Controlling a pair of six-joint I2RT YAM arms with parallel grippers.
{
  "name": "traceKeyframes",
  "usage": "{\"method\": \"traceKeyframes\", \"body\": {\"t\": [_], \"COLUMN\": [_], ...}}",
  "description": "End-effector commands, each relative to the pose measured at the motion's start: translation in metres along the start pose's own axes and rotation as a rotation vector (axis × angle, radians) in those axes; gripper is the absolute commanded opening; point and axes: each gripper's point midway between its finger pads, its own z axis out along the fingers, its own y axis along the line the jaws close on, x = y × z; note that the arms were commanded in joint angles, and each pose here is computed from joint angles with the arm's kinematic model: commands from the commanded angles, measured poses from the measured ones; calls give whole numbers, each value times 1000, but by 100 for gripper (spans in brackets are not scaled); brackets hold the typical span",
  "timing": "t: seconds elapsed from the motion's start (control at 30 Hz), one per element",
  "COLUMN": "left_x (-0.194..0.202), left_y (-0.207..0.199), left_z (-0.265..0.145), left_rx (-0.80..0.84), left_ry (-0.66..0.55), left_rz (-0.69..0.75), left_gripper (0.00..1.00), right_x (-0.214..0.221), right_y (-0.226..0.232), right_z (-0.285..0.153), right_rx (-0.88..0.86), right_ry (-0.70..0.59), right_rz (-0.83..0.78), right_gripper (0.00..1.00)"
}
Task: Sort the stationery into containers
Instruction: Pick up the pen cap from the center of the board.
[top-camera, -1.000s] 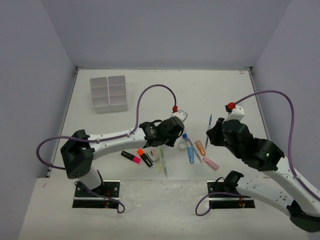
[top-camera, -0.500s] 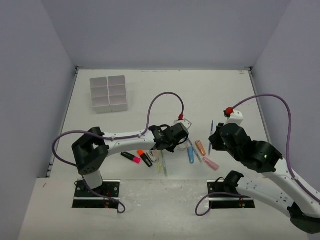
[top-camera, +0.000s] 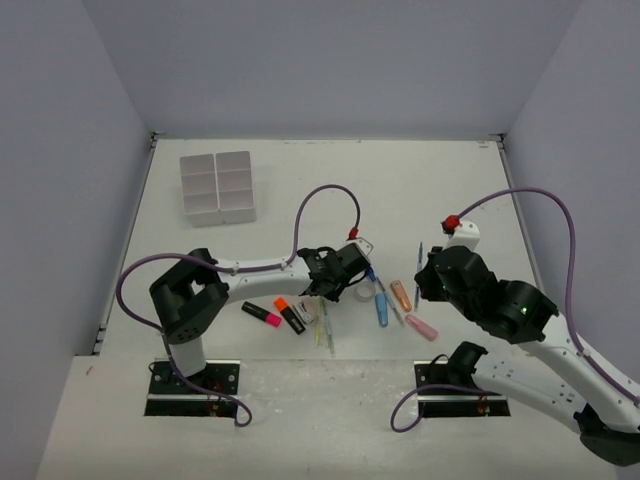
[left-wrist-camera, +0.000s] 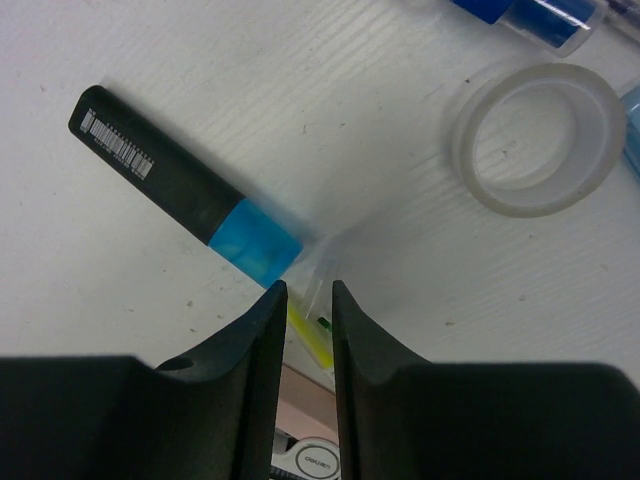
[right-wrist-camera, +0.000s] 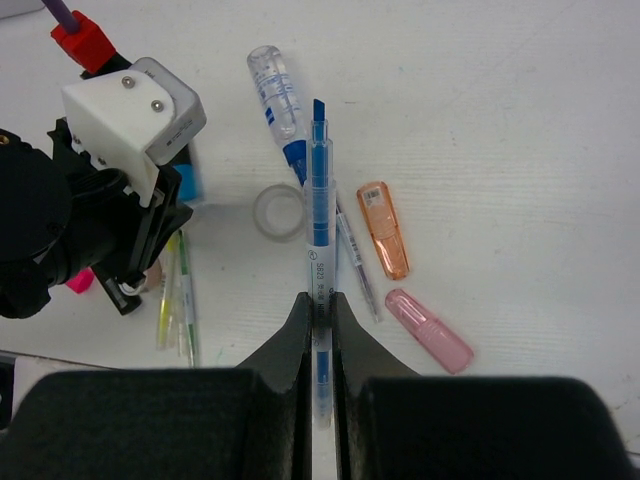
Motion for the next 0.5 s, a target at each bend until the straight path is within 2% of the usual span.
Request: {"method": "traceKeyframes", "body": {"t": [0.0, 0.47], "left_x": [-3, 11], "left_y": [3, -4], "left_z": [1, 18], "left_rx": [14, 33], "left_ry": [-18, 25], "left_rz": [19, 33], "left_gripper": [26, 25], "right_x": [-3, -4], "right_y": [7, 12], "right_z": [6, 8], "right_rx": [-14, -22], "right_ry": [-4, 7], "right_rz": [-7, -26], "right_gripper": [0, 0]}}
